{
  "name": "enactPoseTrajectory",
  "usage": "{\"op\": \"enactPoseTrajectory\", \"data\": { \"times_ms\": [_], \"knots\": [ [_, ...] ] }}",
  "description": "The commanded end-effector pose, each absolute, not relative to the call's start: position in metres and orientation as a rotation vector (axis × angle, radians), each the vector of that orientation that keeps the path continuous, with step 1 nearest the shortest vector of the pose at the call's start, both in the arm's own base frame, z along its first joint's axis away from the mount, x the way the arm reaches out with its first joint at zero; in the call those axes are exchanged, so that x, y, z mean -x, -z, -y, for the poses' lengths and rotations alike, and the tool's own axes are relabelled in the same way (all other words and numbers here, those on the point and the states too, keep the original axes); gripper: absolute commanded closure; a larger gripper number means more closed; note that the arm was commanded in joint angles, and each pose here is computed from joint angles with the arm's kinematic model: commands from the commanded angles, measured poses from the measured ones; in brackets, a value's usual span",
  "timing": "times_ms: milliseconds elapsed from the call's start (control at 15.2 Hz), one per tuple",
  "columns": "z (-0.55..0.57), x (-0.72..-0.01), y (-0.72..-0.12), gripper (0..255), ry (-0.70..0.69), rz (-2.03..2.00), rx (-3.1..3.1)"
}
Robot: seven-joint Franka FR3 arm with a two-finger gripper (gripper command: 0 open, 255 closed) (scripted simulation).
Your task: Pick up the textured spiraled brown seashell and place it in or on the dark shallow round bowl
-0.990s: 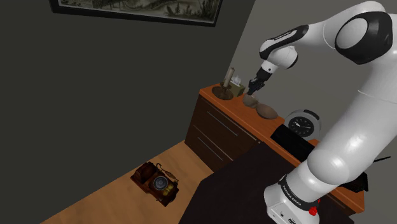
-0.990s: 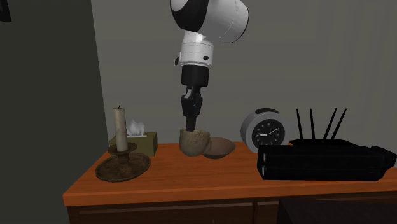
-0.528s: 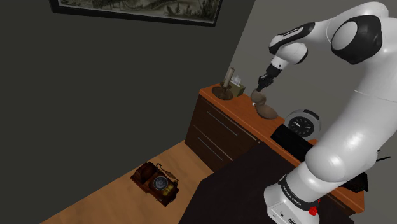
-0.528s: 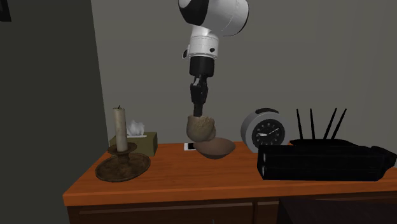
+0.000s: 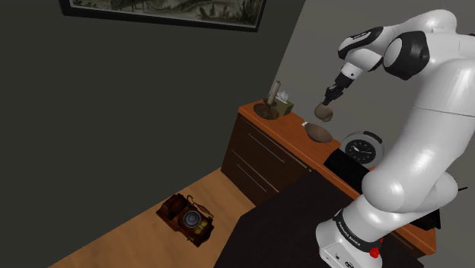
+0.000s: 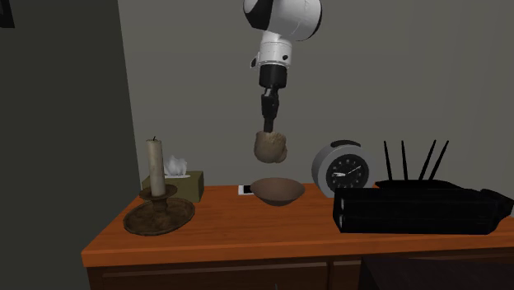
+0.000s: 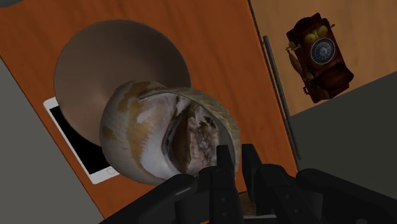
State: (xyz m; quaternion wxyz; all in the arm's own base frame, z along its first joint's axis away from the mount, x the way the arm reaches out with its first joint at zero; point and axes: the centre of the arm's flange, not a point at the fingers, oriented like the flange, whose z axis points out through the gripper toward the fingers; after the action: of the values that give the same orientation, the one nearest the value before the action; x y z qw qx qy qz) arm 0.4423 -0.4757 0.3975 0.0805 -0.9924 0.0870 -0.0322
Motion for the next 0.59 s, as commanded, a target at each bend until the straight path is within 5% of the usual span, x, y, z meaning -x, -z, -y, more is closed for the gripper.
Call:
{"op": "enactPoseTrajectory", "data": {
  "times_ms": [0,528],
  "knots": [
    [0.501,-0.435,-0.403,255,0.097,-0.258,2.967],
    [0.517,-0.431,-0.376,255,0.097,-0.258,2.967]
  ]
}}
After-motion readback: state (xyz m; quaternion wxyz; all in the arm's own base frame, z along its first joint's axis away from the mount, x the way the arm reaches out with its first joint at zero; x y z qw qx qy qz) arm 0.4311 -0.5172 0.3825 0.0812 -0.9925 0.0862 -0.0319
